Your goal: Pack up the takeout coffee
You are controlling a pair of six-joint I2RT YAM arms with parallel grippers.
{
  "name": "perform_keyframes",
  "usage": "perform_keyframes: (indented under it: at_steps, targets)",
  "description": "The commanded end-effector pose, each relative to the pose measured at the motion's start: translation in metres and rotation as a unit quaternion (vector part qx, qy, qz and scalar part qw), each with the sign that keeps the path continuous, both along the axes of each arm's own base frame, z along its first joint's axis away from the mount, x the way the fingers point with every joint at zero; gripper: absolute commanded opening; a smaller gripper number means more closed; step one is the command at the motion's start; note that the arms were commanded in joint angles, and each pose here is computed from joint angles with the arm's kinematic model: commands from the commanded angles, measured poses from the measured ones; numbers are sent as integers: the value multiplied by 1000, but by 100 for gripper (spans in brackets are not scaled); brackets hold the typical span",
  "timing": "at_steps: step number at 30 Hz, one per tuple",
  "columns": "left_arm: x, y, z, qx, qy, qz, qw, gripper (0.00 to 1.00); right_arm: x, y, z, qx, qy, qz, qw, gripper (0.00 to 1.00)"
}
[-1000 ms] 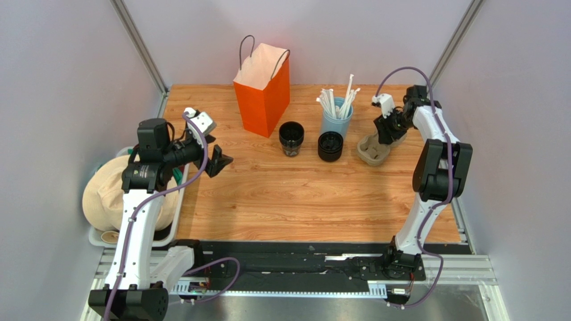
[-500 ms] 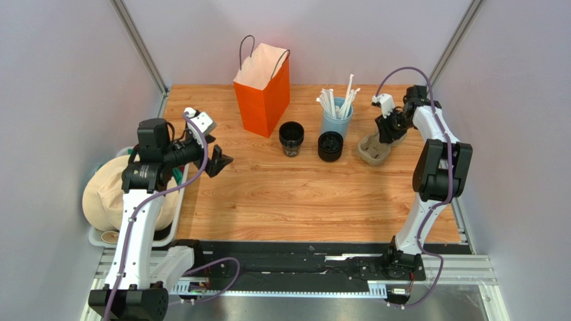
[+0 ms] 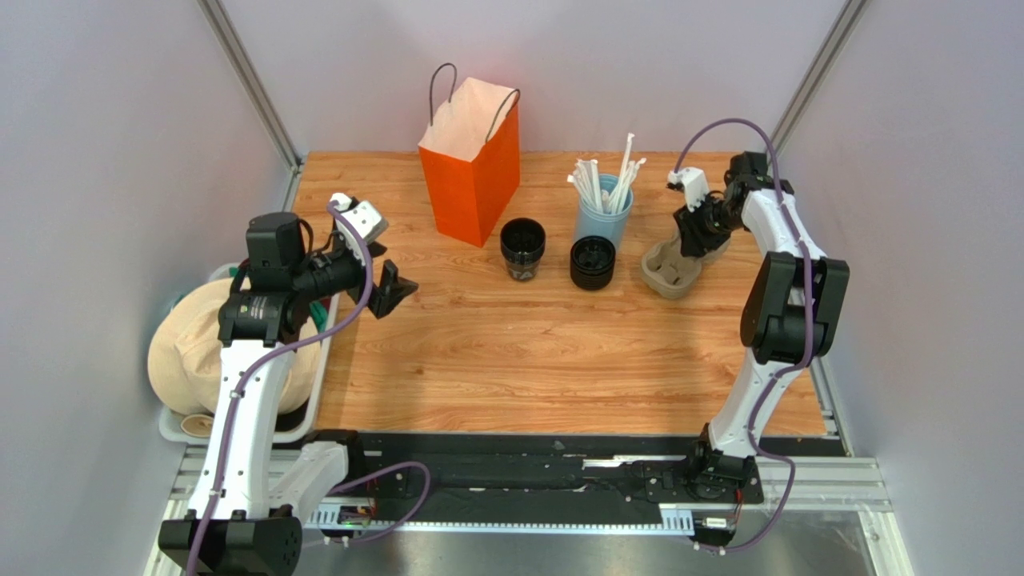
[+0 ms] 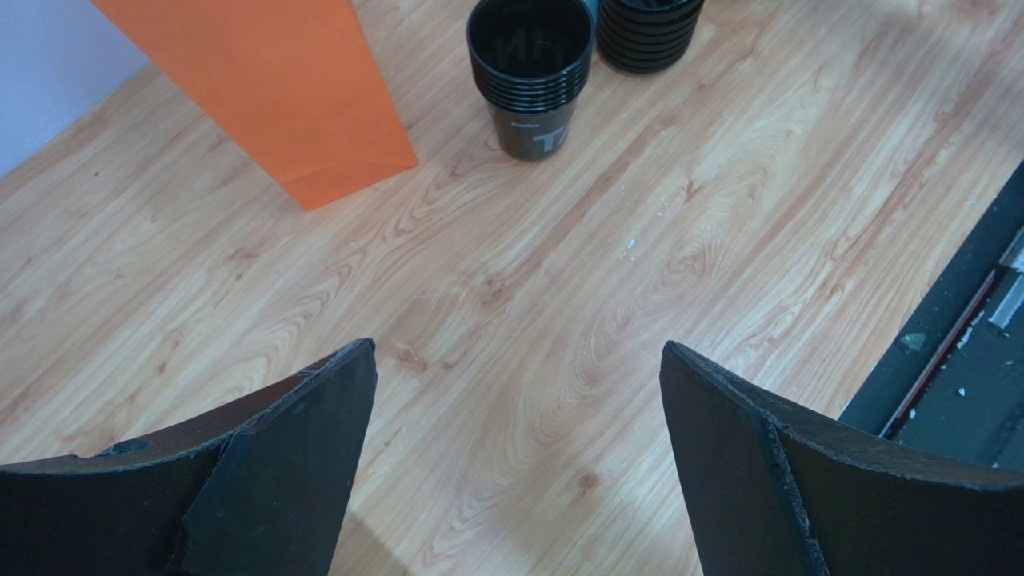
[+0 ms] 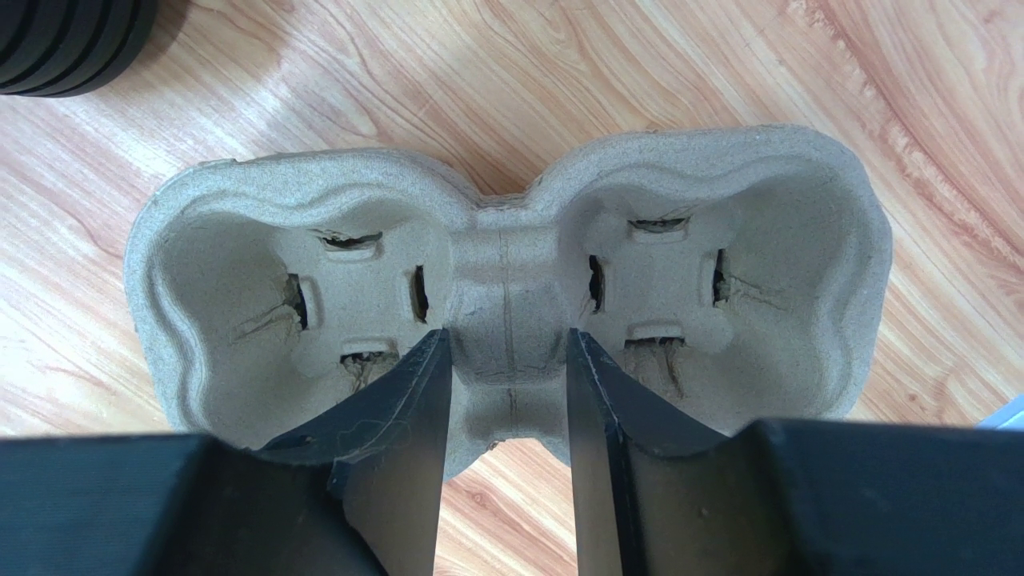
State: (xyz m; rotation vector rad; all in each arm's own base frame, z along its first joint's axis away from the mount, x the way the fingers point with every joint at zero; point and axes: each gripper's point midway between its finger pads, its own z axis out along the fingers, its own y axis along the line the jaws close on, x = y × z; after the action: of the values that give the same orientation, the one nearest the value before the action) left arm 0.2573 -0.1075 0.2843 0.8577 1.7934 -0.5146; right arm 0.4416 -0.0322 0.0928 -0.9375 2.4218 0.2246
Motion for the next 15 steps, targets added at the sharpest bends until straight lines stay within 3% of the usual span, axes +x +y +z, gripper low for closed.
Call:
perform_keyframes:
  at_steps: [1, 11, 12, 15]
  targets:
    - [-1, -3, 7, 1, -21, -14, 1000, 97, 9, 2, 46, 4, -52, 4, 999, 22]
    - [-1, -3, 8, 2, -22, -14, 1000, 97, 15, -12, 34, -34, -59, -25, 997, 22]
    - [-1, -3, 9, 2, -24, -14, 1000, 97, 14, -13, 29, -35, -56, -27, 997, 18]
    - [-1, -3, 8, 1, -22, -14, 1000, 97, 6, 4, 38, 41, -21, -21, 999, 9]
